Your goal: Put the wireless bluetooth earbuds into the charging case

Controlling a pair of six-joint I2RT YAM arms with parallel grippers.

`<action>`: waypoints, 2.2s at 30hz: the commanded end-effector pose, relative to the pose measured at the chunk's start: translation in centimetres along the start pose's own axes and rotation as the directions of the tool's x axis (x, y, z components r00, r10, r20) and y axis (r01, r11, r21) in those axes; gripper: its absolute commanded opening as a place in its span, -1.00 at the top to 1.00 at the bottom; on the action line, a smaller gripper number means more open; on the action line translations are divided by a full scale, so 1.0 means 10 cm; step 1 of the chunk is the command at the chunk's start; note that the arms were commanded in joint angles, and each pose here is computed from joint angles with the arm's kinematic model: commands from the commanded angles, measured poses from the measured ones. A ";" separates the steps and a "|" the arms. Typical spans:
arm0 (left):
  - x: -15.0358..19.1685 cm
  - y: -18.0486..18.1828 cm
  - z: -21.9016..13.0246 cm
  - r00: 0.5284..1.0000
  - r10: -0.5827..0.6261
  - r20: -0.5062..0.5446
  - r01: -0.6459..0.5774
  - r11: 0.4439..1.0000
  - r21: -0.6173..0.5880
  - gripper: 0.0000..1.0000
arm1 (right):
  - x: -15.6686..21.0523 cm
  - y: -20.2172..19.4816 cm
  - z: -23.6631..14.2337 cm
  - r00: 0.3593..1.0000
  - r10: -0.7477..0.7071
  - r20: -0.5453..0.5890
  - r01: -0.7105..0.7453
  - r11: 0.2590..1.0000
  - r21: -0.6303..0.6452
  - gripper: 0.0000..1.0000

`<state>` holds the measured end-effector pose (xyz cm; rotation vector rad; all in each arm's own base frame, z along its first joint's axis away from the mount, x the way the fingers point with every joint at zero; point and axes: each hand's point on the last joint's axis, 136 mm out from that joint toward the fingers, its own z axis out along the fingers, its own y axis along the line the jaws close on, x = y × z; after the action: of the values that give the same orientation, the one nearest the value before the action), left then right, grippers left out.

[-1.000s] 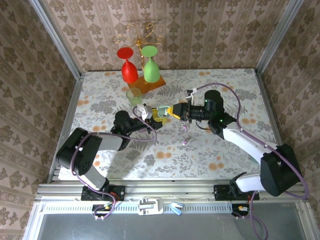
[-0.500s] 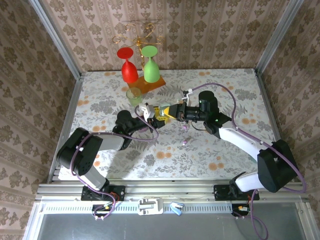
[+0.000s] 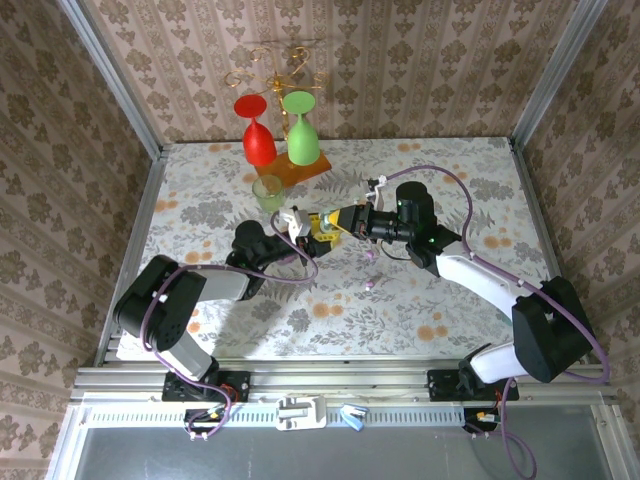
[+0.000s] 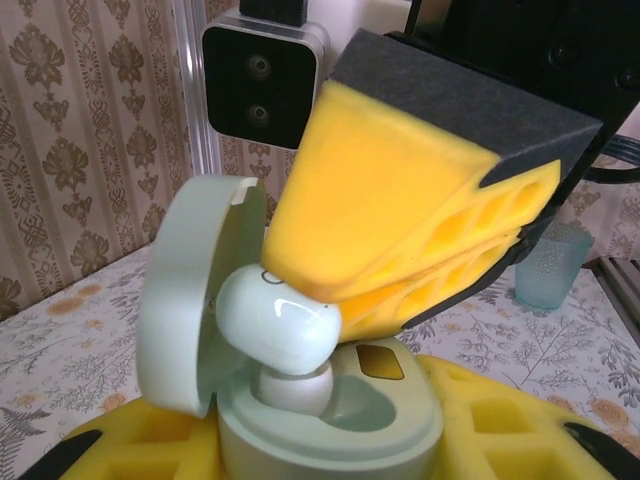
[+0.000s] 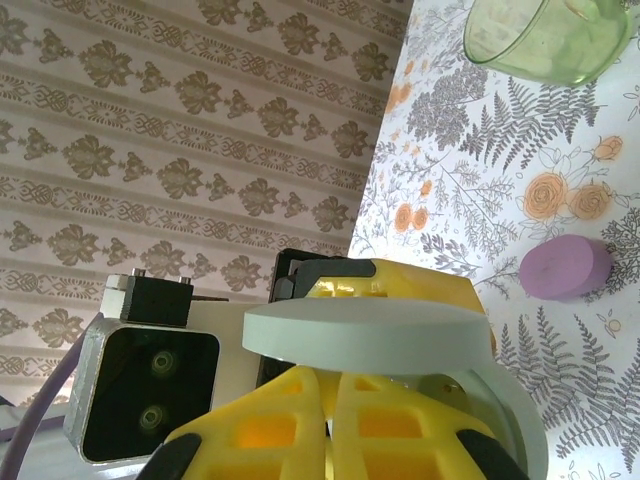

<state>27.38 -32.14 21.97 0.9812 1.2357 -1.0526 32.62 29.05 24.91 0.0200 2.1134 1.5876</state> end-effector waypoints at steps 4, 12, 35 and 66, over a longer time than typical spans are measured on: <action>-0.16 0.05 0.05 0.997 0.061 0.047 -0.061 0.998 -0.015 0.48 | 0.15 -0.02 0.03 0.999 -0.005 -0.042 0.006 1.000 0.002 0.81; -0.17 0.07 0.05 0.996 0.071 0.048 -0.069 0.997 -0.026 0.48 | 0.19 0.05 -0.06 0.999 -0.030 -0.038 0.030 1.000 0.006 0.80; -0.14 0.10 0.04 0.994 0.096 0.044 -0.094 0.995 -0.047 0.48 | -0.09 0.25 -0.40 0.967 -0.220 0.129 0.204 0.970 0.130 0.34; -0.24 -0.08 0.05 0.993 0.094 0.066 -0.097 0.994 0.044 0.49 | -0.02 0.09 -0.16 0.970 -0.244 0.014 0.239 0.960 0.143 0.20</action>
<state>27.06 -32.28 22.01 1.0136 1.2057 -1.0384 32.03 27.15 25.13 -0.1022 2.1288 1.2772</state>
